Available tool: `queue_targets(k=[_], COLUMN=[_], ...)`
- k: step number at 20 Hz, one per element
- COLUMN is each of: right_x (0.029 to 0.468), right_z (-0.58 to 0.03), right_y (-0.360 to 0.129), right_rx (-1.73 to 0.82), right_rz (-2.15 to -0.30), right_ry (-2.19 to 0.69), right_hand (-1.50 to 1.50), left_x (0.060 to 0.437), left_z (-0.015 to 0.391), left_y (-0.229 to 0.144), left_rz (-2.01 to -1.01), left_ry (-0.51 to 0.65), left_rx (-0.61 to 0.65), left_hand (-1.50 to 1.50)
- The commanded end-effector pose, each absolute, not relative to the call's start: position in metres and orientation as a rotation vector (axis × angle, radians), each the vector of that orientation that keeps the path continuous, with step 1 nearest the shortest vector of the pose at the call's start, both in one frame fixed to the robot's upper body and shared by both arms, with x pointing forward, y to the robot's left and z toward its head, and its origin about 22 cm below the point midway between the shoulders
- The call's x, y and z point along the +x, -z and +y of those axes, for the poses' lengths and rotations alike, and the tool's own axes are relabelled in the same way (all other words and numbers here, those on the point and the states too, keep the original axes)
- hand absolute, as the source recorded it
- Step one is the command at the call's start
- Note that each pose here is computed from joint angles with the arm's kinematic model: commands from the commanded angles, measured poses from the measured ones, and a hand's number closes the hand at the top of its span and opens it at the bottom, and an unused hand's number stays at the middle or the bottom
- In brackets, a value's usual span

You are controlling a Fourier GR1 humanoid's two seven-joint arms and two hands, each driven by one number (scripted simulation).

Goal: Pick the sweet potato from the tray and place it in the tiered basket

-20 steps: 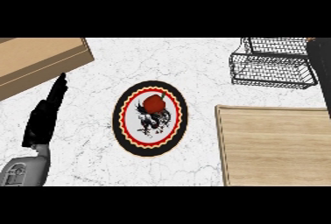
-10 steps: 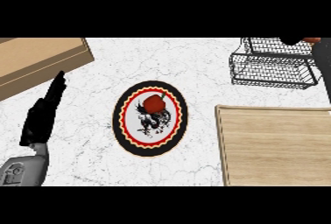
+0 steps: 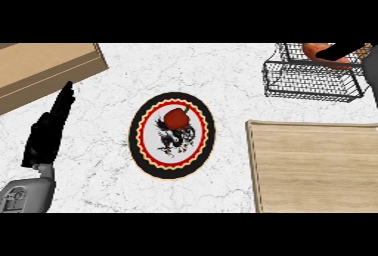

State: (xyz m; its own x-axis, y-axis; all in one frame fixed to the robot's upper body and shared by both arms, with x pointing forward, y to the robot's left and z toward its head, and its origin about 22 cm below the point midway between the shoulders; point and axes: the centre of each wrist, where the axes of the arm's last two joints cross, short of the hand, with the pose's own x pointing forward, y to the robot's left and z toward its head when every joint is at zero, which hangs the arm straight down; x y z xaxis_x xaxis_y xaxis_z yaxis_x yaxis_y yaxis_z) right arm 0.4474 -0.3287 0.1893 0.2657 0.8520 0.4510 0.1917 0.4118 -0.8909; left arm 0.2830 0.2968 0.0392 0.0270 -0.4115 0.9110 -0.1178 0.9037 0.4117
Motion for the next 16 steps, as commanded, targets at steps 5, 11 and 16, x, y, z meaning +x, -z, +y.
queue_targets(k=[5, 11, 16], right_x=[0.439, 0.423, 0.394], right_z=[-0.345, -0.378, -0.426], right_y=[-0.196, -0.236, -0.257], right_rx=[-1.044, -1.119, -1.038], right_rz=[-1.423, -1.493, -1.388], right_ry=[-0.366, -0.247, -0.115], right_hand=[-1.50, -1.50, -1.50], left_x=[0.277, 0.276, 0.277], left_z=[0.289, 0.306, 0.311], left_y=[-0.025, -0.036, -0.036], left_rz=[-1.524, -1.524, -1.515], left_ry=[0.229, 0.229, 0.213], left_rx=[0.440, 0.430, 0.447], left_hand=[0.00, 0.00, 0.00])
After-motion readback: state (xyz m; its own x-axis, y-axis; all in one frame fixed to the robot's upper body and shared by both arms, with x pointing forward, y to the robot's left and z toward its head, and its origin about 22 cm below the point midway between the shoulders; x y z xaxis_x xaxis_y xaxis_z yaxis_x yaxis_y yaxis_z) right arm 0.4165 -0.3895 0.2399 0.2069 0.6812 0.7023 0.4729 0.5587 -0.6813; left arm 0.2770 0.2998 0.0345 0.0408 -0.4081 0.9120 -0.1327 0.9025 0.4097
